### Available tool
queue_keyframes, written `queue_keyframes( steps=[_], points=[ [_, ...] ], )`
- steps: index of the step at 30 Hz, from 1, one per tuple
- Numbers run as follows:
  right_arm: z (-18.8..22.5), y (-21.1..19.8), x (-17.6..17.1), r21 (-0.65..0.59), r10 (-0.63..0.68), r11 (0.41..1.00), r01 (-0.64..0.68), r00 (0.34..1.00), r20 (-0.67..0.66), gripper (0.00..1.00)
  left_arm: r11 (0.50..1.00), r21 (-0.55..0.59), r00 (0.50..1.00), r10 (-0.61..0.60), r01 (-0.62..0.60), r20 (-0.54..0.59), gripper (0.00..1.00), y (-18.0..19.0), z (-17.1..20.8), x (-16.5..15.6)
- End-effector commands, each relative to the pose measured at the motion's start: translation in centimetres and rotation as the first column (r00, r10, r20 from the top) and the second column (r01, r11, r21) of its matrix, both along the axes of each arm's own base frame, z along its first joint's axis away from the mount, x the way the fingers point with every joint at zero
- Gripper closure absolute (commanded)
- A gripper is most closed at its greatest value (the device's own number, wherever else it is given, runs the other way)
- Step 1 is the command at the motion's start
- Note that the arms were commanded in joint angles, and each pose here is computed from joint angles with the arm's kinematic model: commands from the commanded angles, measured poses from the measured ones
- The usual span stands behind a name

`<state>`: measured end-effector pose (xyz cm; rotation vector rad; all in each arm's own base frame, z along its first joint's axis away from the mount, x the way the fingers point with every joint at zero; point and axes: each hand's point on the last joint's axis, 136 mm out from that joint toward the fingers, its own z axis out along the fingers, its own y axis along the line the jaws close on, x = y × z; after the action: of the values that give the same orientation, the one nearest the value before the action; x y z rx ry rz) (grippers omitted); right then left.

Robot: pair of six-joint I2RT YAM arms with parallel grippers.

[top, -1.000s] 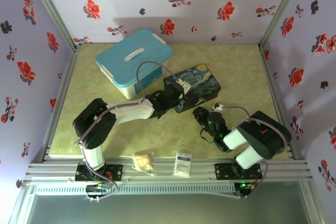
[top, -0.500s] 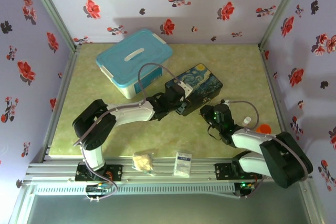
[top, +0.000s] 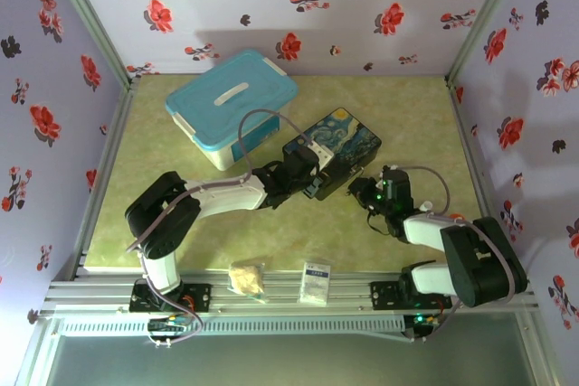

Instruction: Unlock the padlock with the key

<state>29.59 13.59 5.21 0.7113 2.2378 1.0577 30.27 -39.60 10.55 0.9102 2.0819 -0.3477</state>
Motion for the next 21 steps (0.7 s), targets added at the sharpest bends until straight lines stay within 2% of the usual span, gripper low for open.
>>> queue_keyframes(
  steps=[1,4,6,9,12,17,21],
  points=[
    [0.1,-1.4,0.7,-0.065,-0.023,0.998,0.023,1.0,0.002,1.0,0.944,0.328,0.986,0.016,0.04,-0.165,0.57,6.1,-8.5,-3.3],
    [0.1,-2.2,0.6,-0.061,-0.037,0.997,0.037,0.999,-0.003,1.0,0.944,0.328,0.986,0.013,0.042,-0.164,0.57,6.2,-8.5,-3.4],
    [0.3,-2.4,0.9,-0.005,-0.036,0.999,0.036,0.999,0.017,1.0,0.943,0.33,0.987,0.015,0.041,-0.163,0.57,6.2,-8.5,-3.4],
    [2.2,0.4,1.5,0.137,0.099,0.984,-0.111,0.991,0.094,0.99,0.943,0.33,0.987,0.013,0.042,-0.163,0.58,6.2,-8.7,-3.4],
    [2.0,1.6,1.5,0.179,0.17,0.967,-0.184,0.981,0.088,0.99,0.943,0.33,0.987,0.011,0.043,-0.162,0.58,6.2,-8.7,-3.4],
    [-0.8,-0.1,0.1,0.029,0.161,0.987,-0.161,0.986,-0.03,0.99,0.944,0.327,0.988,0.008,0.043,-0.155,0.58,6.2,-8.3,-3.3],
    [-1.5,-2.1,-0.4,-0.083,0.117,0.989,-0.124,0.989,-0.086,1.0,0.944,0.327,0.988,0.01,0.04,-0.151,0.58,6.3,-8.2,-3.3]
  ],
)
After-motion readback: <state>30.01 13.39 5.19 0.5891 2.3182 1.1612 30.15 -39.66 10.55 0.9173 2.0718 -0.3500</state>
